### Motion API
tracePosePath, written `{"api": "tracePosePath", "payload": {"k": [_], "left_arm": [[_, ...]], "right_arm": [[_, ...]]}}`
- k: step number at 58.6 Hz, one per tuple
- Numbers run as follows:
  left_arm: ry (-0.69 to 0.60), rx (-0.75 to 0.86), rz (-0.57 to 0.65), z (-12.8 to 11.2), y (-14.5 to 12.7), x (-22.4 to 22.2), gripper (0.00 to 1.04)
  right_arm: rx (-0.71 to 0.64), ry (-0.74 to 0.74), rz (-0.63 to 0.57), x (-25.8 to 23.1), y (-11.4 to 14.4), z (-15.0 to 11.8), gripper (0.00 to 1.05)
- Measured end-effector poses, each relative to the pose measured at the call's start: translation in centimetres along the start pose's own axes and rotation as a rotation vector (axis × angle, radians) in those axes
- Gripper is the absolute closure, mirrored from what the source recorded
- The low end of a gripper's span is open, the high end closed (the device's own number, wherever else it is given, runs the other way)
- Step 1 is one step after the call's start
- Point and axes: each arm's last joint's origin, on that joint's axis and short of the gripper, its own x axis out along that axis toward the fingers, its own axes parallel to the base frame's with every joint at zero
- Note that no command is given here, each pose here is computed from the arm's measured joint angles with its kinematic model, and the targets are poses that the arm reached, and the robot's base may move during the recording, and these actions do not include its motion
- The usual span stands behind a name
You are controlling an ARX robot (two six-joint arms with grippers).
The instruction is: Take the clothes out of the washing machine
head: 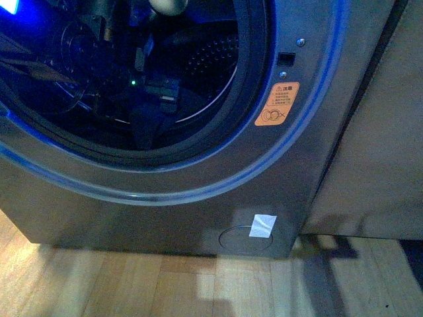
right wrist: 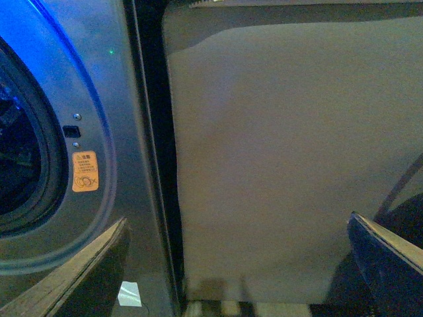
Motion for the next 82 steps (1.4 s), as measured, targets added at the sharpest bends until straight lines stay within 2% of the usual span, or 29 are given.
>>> {"api": "tracePosePath", "payload": {"k": [20, 38, 48, 71, 82], "left_arm": [[0.059, -0.06, -0.047, 0.3, -0.7, 1.1, 0.07], [0.174, -0.057, 0.029, 0.4, -0.9, 2.0, 0.07], [0.181, -0.056, 0.036, 0.6, -0.9, 2.0, 0.07], [0.19, -0.062, 0.087, 0.2, 0.7, 2.0, 0.62], [0.15, -0.078, 0.039, 0.2, 0.9, 1.1, 0.88]], "right_arm": [[0.0, 0.0, 0.0, 0.0, 0.0, 0.0, 0.07], [0.0, 0.0, 0.0, 0.0, 0.0, 0.0, 0.07], [0.0, 0.0, 0.0, 0.0, 0.0, 0.0, 0.07], [0.0, 0.0, 0.0, 0.0, 0.0, 0.0, 0.07], [0.0, 0.0, 0.0, 0.0, 0.0, 0.0, 0.07]]}}
